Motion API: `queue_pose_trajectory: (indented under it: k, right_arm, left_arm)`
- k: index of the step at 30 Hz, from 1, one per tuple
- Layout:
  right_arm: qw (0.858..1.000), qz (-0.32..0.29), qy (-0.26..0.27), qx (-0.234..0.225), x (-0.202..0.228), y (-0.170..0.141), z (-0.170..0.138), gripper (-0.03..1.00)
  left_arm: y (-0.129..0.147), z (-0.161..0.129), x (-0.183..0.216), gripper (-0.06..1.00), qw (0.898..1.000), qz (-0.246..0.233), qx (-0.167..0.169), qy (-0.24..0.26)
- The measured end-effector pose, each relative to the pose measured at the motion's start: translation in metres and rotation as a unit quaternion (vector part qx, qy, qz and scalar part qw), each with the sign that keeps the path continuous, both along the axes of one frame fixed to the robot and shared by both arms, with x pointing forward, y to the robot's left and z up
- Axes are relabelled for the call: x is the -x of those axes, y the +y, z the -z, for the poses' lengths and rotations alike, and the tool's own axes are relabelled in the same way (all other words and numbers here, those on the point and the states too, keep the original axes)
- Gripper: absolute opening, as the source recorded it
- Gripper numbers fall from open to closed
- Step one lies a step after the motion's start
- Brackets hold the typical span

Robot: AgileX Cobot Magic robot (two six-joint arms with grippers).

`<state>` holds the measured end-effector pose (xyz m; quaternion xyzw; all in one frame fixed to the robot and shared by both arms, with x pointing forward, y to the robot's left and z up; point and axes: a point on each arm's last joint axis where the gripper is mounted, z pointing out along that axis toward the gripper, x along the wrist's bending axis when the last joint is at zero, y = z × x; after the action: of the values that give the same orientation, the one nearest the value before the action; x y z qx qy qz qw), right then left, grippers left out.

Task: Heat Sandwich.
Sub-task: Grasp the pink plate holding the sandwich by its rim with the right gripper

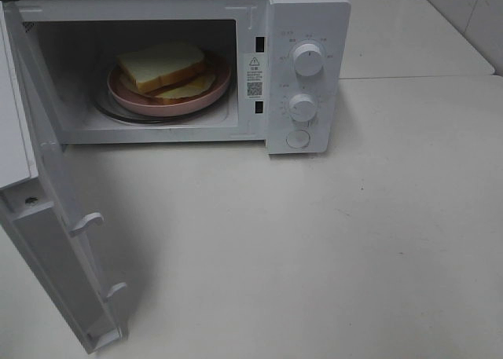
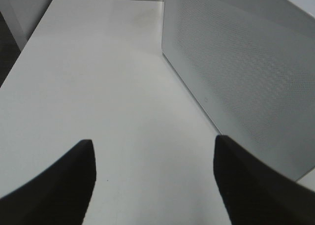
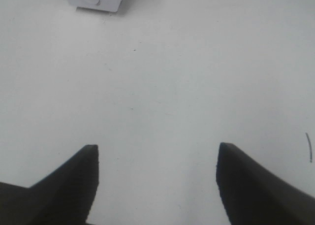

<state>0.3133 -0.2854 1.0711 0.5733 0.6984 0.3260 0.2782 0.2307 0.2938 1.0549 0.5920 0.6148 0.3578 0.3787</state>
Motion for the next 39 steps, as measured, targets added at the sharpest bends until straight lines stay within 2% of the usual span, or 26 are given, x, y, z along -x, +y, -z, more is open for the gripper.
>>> queue_pose_trajectory:
  k: [5, 9, 10, 12, 14, 15, 22, 23, 24, 26, 27, 37, 39]
  right_arm:
    - [0.998, -0.048, 0.038, 0.018, -0.023, 0.010, 0.008, 0.66]
    - [0.988, -0.115, 0.083, 0.057, -0.046, 0.023, 0.022, 0.66]
    - [0.988, -0.115, 0.083, 0.057, -0.046, 0.023, 0.022, 0.66]
    - [0.979, -0.156, 0.106, 0.078, -0.057, 0.030, 0.031, 0.66]
    - [0.976, -0.168, 0.112, 0.083, -0.060, 0.032, 0.033, 0.66]
    - [0.969, -0.195, 0.120, 0.097, -0.069, 0.036, 0.035, 0.66]
    - [0.949, -0.267, 0.121, 0.119, -0.106, 0.052, 0.028, 0.66]
    - [0.939, -0.293, 0.120, 0.138, -0.117, 0.055, 0.026, 0.66]
    - [0.939, -0.293, 0.120, 0.138, -0.117, 0.055, 0.026, 0.66]
    - [0.927, -0.322, 0.114, 0.159, -0.129, 0.059, 0.025, 0.66]
    - [0.914, -0.350, 0.105, 0.176, -0.140, 0.063, 0.023, 0.66]
    - [0.897, -0.395, 0.089, 0.178, -0.195, 0.084, 0.011, 0.66]
    - [0.888, -0.412, 0.091, 0.184, -0.204, 0.092, 0.012, 0.66]
  left_arm:
    - [0.000, 0.000, 0.000, 0.65, 1.000, 0.000, 0.000, 0.000]
    - [0.000, 0.000, 0.000, 0.65, 1.000, 0.000, 0.000, 0.000]
    - [0.000, 0.000, 0.000, 0.65, 1.000, 0.000, 0.000, 0.000]
    - [0.000, 0.000, 0.000, 0.65, 1.000, 0.000, 0.000, 0.000]
    - [0.000, 0.000, 0.000, 0.65, 1.000, 0.000, 0.000, 0.000]
    - [0.000, 0.000, 0.000, 0.65, 1.000, 0.000, 0.000, 0.000]
    - [0.000, 0.000, 0.000, 0.65, 1.000, 0.000, 0.000, 0.000]
    - [0.000, 0.000, 0.000, 0.65, 1.000, 0.000, 0.000, 0.000]
    - [0.000, 0.000, 0.000, 0.65, 1.000, 0.000, 0.000, 0.000]
    - [0.000, 0.000, 0.000, 0.65, 1.000, 0.000, 0.000, 0.000]
    - [0.000, 0.000, 0.000, 0.65, 1.000, 0.000, 0.000, 0.000]
    - [0.000, 0.000, 0.000, 0.65, 1.000, 0.000, 0.000, 0.000]
    - [0.000, 0.000, 0.000, 0.65, 1.000, 0.000, 0.000, 0.000]
